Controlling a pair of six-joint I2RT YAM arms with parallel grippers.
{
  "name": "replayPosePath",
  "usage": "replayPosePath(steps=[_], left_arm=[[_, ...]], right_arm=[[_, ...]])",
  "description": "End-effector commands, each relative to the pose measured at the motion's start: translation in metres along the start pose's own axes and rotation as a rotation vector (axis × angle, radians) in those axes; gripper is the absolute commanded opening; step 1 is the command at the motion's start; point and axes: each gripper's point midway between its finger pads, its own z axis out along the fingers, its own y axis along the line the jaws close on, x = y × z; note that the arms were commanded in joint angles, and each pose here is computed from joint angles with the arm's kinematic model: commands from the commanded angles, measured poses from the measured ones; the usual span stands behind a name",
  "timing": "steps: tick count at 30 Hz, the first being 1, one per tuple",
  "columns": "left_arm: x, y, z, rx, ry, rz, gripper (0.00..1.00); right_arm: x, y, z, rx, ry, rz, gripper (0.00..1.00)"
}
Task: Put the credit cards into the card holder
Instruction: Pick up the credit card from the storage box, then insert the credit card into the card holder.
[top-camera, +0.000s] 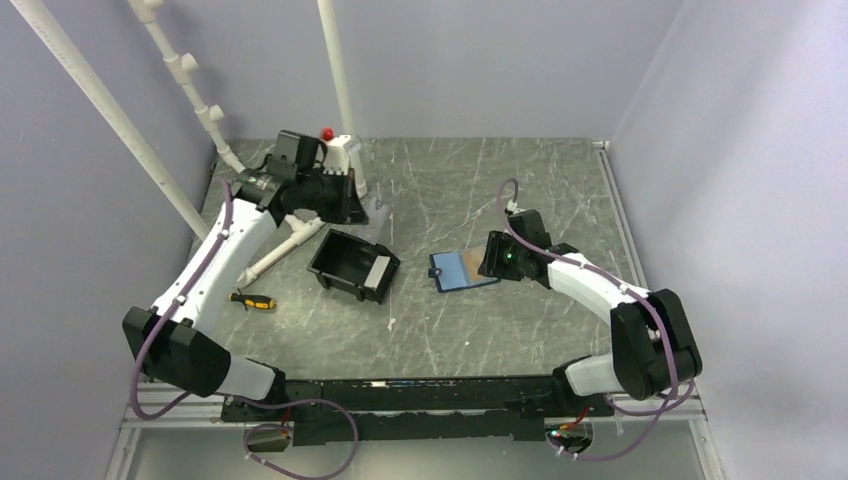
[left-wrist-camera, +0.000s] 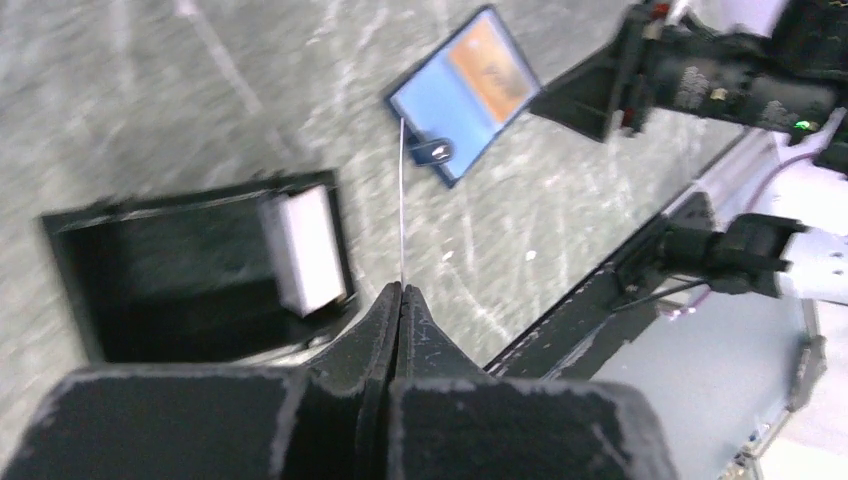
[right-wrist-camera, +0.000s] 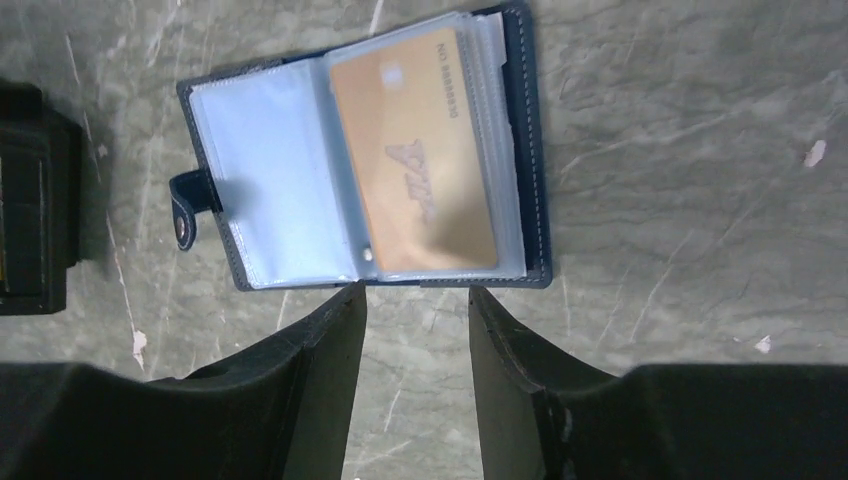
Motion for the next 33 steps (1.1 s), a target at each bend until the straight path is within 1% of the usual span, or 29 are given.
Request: replayPosePath(steps=[1,4,7,9,13,15,18,24,27,33], left_arm=[[-0.010,-0.052,0.039,0.201,-0.039,-0.022,0.00],[-0.006,-0.072,0.074,0.257,-0.011,-0.056,0.00],[0.005,-0.089,0.112,0.294,0.030,-0.075,0.00],[0.013,-0.095,0.133,0.309,0.067,-0.088,0.00],[0.023,-0.096,0.163,0.319,0.105,-0.110,0.00],[0.027,-0.095,0.173,0.327,0.119,-0.122,0.00],[0.032,-0.096,0.183,0.351,0.142,-0.140,0.00],[0.049,-0.097,0.202,0.391,0.225,-0.179,0.00],[0.058,-0.094,0.211,0.385,0.262,-0.204,0.00],[0.073,-0.090,0.217,0.396,0.291,-0.254,0.00]], right_arm=[[-0.028,0.020,-0.003,-0.125,-0.035,0.033,0.45],[-0.034,0.017,-0.001,-0.127,-0.038,0.061,0.45],[-0.037,0.008,0.004,-0.082,-0.047,0.054,0.50],[-0.037,0.003,0.007,-0.060,-0.041,0.047,0.51],[-0.039,-0.003,0.014,-0.028,-0.046,0.044,0.57],[-0.040,-0.005,0.018,-0.017,-0.039,0.043,0.59],[-0.033,-0.010,0.024,0.001,-0.017,0.054,0.57],[-0.007,-0.021,0.028,0.027,0.027,0.097,0.47],[0.004,-0.026,0.028,0.040,0.040,0.122,0.45],[0.017,-0.032,0.032,0.055,0.063,0.143,0.44]])
